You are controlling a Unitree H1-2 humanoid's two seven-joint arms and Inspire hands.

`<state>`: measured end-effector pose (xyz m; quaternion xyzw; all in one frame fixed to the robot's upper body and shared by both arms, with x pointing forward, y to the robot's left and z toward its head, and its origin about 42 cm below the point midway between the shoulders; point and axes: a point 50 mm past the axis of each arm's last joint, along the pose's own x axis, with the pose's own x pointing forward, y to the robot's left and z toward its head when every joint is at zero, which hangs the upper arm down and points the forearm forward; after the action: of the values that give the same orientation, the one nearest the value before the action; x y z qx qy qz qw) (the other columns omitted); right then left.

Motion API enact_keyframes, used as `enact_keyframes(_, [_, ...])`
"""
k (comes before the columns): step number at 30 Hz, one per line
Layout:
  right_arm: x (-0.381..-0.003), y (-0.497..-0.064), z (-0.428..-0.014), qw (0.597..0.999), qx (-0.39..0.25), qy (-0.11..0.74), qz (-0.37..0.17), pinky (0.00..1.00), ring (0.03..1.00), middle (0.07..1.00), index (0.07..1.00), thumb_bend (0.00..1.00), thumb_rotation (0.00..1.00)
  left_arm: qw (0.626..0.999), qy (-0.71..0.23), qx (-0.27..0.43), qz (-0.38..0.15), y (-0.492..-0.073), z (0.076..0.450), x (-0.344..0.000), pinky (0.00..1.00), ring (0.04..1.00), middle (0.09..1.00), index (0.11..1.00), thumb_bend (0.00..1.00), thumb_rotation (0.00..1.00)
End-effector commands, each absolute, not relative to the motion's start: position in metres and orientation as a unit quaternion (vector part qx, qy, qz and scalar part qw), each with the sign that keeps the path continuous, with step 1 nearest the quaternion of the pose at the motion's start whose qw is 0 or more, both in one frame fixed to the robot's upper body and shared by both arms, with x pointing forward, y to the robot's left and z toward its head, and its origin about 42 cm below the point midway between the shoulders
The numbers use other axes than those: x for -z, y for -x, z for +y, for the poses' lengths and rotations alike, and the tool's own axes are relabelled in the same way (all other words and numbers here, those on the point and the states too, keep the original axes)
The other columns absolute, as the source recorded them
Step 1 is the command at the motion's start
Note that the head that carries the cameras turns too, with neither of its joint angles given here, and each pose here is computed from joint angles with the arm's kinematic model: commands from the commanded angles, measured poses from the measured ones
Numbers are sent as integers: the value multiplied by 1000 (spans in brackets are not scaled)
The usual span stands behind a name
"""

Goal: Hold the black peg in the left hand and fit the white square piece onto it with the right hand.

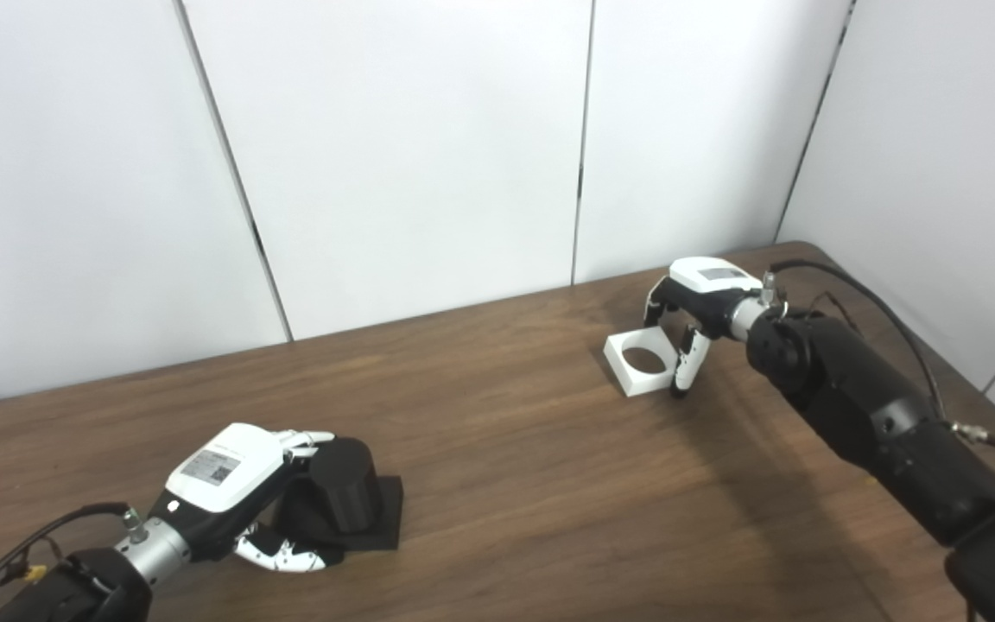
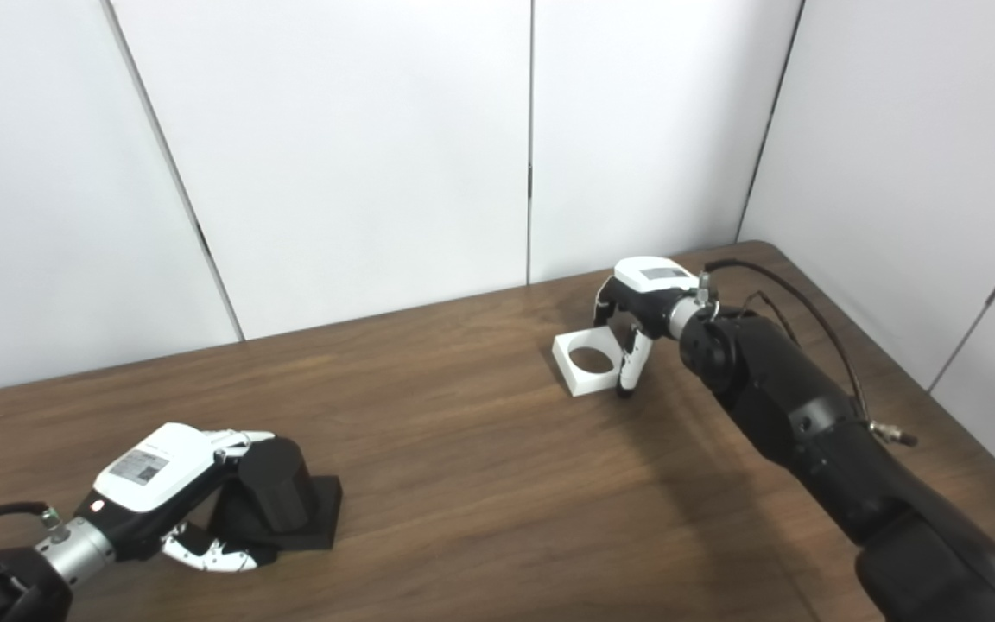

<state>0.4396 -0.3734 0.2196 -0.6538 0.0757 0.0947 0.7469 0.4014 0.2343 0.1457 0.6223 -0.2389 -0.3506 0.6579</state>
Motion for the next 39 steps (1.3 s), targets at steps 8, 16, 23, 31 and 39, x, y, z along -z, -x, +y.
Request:
enact_keyframes(8, [-283, -437, -348, 747, -106, 655, -37, 725, 795, 744, 480, 519, 127, 595, -663, 421, -172, -378, 230, -101, 694, 799, 870, 601, 924, 154])
enact_keyframes(16, [-307, -423, -320, 734, -152, 653, -108, 703, 787, 743, 480, 518, 127, 590, -668, 424, -157, -379, 215, -106, 734, 837, 906, 621, 881, 205])
enact_keyframes(23, [-326, -409, -284, 716, -196, 648, -170, 672, 773, 741, 480, 519, 128, 594, -666, 419, -167, -382, 207, -103, 725, 827, 895, 605, 901, 220])
enact_keyframes(31, [-337, -402, -253, 702, -227, 639, -220, 627, 756, 736, 479, 519, 130, 596, -666, 420, -161, -385, 200, -105, 717, 842, 912, 607, 880, 247])
enact_keyframes(39, [-341, -398, -225, 706, -242, 618, -247, 640, 758, 740, 479, 518, 132, 596, -666, 421, -155, -386, 194, -109, 735, 853, 921, 611, 875, 240])
